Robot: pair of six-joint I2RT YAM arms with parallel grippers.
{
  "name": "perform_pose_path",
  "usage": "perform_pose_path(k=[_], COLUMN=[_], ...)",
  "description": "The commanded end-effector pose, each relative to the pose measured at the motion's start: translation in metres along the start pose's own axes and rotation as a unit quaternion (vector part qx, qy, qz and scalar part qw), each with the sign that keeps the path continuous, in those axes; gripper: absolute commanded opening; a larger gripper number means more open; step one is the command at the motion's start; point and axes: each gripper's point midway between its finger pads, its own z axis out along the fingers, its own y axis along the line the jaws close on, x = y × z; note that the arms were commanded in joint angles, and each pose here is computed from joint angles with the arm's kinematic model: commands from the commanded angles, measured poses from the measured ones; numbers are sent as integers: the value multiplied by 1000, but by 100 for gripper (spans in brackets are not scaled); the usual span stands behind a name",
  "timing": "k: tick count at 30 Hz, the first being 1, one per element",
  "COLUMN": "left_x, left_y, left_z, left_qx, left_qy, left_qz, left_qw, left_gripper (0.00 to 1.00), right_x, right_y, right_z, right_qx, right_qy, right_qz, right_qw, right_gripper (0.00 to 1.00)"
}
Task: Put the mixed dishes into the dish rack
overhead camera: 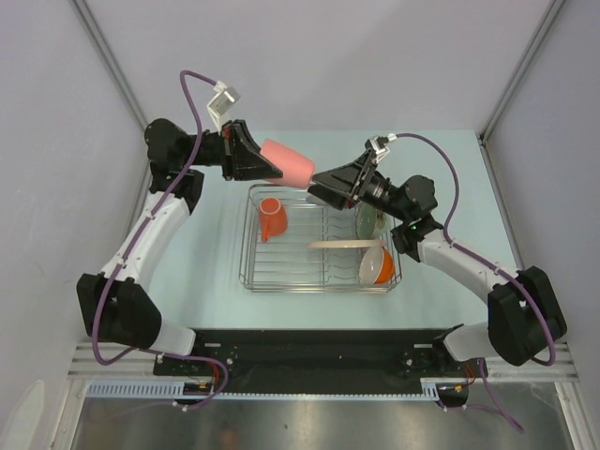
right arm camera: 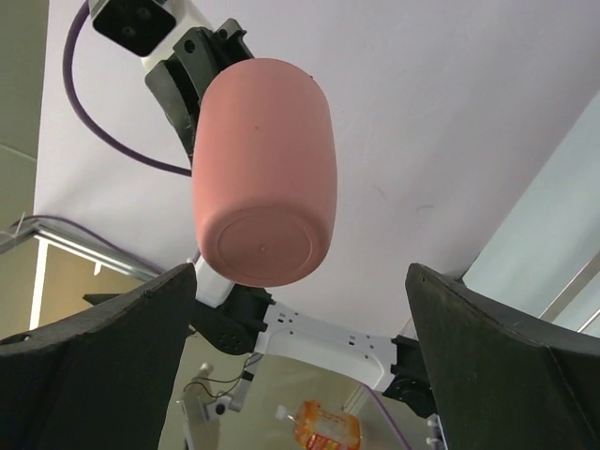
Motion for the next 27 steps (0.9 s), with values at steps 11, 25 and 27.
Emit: perform_pose_path(k=[11, 25, 27], left_x=[3, 18, 21], left_y=[-5, 5, 6], left_z=[12, 20, 20], left_qx=[-2, -11, -14], left_qy=[14, 26, 27], left_qz=[39, 23, 20], left_qw=[999, 999, 999], left_gripper=[0, 0, 0], right_x=[-6, -7, -7], right_y=[26, 34, 31], right_z=[12, 26, 27], right_qx=[-73, -106, -108], right_qy=[-31, -38, -35], right_qz=[18, 12, 17], right_qw=[997, 994, 993], right_gripper=[100, 79, 66])
